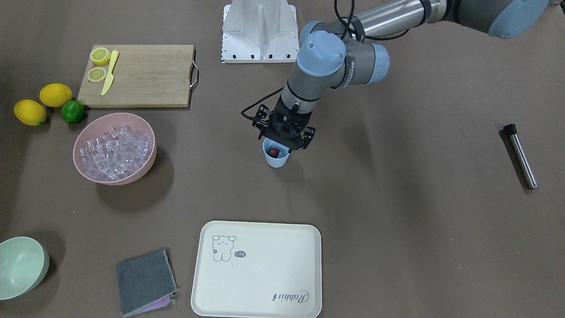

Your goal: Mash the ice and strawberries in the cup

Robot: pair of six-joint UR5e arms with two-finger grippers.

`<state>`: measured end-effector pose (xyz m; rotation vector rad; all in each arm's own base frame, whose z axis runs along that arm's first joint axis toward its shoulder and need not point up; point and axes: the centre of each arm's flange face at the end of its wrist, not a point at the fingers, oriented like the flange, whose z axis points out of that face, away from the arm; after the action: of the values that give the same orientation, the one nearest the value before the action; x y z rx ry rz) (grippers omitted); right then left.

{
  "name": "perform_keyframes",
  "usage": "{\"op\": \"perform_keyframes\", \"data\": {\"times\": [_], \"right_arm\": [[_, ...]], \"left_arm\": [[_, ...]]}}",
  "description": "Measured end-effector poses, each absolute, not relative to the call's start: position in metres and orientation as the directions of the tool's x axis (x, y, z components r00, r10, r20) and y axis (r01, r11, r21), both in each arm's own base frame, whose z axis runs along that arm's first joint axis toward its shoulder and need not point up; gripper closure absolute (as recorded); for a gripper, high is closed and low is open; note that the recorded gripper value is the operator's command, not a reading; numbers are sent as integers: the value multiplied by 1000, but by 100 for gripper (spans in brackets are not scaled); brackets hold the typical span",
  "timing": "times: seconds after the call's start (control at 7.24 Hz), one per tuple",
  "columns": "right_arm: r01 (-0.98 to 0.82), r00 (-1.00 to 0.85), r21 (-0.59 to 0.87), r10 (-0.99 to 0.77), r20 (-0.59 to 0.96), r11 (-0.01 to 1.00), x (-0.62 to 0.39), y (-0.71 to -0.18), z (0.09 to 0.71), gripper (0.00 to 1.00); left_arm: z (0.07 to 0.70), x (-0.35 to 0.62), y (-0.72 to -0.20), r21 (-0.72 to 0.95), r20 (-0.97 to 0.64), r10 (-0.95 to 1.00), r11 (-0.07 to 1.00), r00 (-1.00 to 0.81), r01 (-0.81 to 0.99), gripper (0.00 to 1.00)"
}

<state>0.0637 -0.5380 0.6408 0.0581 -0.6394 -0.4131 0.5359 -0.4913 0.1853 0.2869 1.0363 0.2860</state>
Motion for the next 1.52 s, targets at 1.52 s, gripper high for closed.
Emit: {"op": "perform_keyframes", "data": {"times": [1.52], "right_arm": [[346,708,217,-405,579,913,60,-539,628,1]], "left_arm": [[576,173,-609,221,-724,243,968,645,-117,2]]}}
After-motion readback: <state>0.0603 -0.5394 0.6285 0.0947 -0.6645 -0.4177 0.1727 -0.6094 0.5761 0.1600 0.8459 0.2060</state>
